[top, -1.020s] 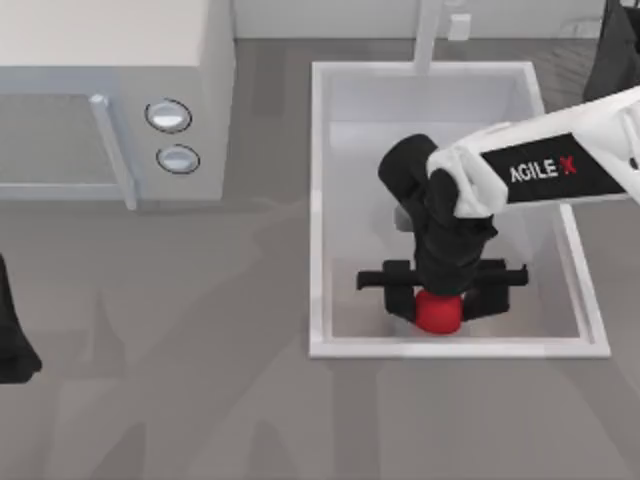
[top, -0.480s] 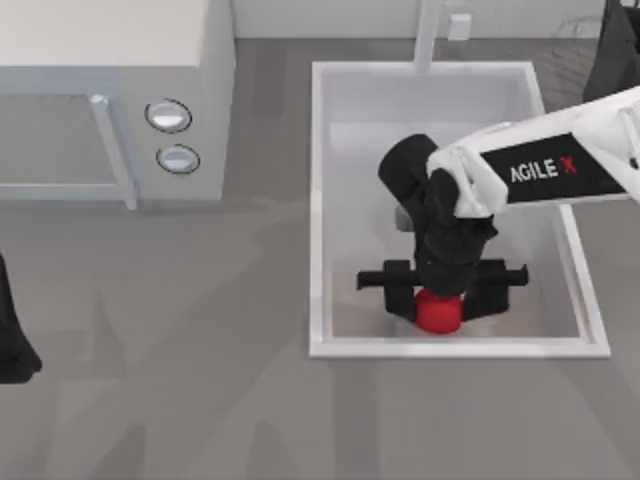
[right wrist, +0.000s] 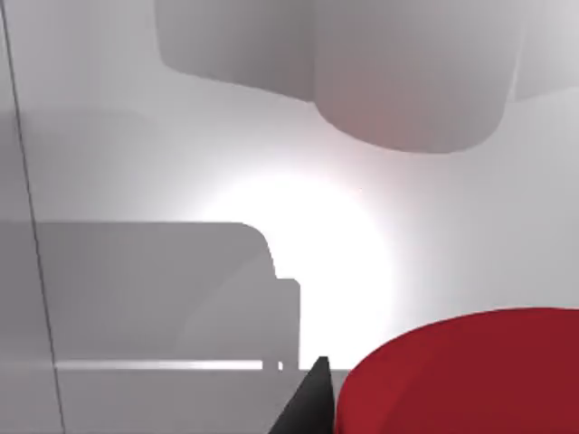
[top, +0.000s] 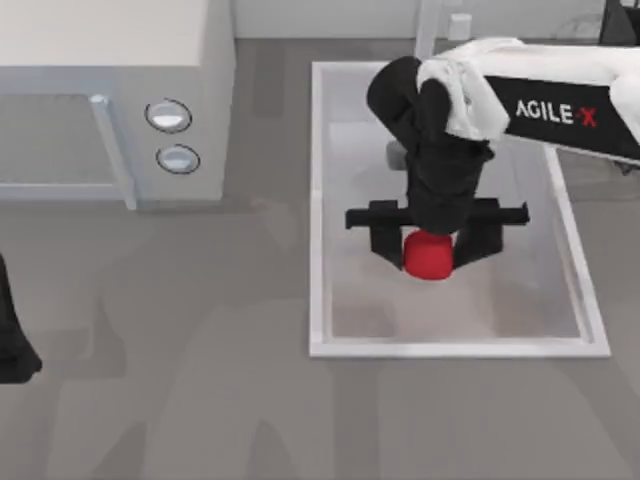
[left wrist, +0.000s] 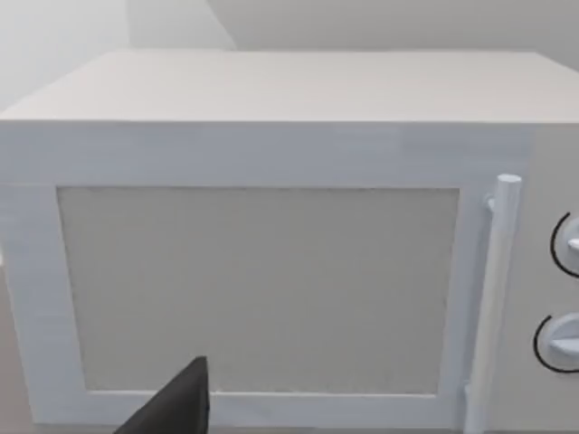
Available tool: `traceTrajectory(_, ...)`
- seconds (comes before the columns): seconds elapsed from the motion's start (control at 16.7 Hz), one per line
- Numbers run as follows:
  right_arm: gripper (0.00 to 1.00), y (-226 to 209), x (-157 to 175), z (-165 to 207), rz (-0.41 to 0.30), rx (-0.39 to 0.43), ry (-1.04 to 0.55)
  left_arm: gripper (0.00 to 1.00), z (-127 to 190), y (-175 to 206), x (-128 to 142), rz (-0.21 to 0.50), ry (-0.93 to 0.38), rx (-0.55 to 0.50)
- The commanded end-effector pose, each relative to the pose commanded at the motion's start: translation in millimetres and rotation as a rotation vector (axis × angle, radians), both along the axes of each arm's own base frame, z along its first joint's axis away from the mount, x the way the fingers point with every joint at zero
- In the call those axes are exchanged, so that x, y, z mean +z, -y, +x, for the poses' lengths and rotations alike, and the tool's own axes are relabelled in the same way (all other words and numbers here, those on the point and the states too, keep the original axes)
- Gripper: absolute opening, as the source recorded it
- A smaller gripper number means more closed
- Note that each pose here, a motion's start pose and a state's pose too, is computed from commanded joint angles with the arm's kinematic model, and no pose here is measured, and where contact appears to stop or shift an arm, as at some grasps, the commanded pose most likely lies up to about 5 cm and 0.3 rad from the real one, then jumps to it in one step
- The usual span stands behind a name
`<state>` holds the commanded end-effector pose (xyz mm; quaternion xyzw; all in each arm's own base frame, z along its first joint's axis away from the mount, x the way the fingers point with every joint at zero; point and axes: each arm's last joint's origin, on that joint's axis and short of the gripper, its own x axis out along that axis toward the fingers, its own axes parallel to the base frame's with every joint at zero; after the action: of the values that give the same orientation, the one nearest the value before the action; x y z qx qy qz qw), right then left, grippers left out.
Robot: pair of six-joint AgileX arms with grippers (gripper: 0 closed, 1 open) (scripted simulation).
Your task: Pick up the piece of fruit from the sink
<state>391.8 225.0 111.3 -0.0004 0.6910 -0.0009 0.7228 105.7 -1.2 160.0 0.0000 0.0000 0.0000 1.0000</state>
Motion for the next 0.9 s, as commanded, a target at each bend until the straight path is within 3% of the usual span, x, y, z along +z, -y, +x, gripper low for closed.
traceTrajectory(0.48,0.00,10.6,152.4,-15.8,-0.007,0.000,-0.013,1.00,0.0,0.0,0.0,0.000,0.000,0.000)
traceTrajectory(0.66,0.00,14.6,173.3,-21.6,0.002,0.000,0.003,1.00,0.0,0.0,0.0,0.000,0.000,0.000)
traceTrajectory(0.9,0.00,12.8,172.1,-22.0,0.002,0.002,0.002,1.00,0.0,0.0,0.0,0.000,0.000,0.000)
